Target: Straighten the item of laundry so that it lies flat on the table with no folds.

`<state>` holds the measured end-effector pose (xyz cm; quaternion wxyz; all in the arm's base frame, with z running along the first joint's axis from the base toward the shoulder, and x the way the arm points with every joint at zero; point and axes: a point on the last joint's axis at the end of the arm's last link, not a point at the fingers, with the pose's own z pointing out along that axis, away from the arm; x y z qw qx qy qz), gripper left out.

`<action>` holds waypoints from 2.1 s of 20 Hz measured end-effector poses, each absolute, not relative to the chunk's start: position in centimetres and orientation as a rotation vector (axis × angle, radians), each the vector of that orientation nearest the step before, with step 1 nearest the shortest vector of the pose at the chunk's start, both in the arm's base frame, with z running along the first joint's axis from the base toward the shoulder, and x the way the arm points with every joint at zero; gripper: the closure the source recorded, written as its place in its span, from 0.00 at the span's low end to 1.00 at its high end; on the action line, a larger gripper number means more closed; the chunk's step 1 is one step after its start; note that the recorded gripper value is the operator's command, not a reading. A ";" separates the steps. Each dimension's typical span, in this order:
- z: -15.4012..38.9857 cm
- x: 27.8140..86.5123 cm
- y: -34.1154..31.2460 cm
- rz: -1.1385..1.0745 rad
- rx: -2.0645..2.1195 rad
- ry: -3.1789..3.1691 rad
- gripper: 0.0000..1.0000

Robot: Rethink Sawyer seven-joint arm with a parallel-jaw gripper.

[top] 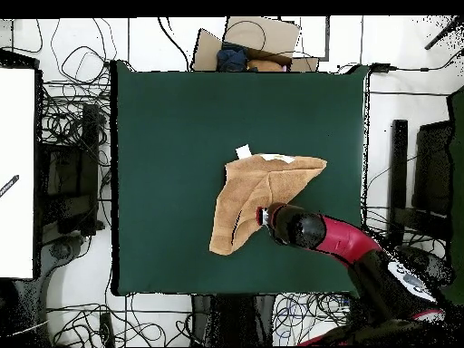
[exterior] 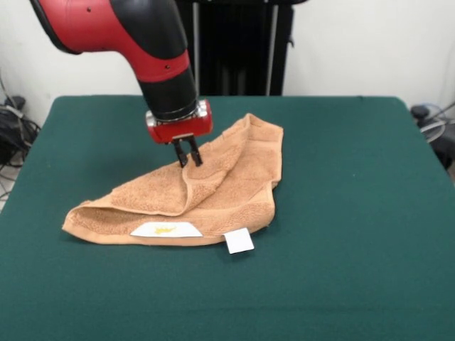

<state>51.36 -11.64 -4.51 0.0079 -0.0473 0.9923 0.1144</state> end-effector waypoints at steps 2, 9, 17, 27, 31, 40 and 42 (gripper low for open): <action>-4.5 51.4 -11.6 0.358 -0.148 3.102 1.00; -4.4 51.4 -11.5 0.349 -0.158 3.103 1.00; -1.6 52.5 -9.6 0.301 -0.230 3.086 1.00; 2.6 55.1 -6.6 0.235 -0.292 3.042 1.00; 3.2 55.7 -6.3 0.228 -0.284 3.034 1.00; 3.1 55.5 -6.9 0.219 -0.267 3.040 1.00; 3.3 55.4 -7.2 0.209 -0.264 3.042 1.00</action>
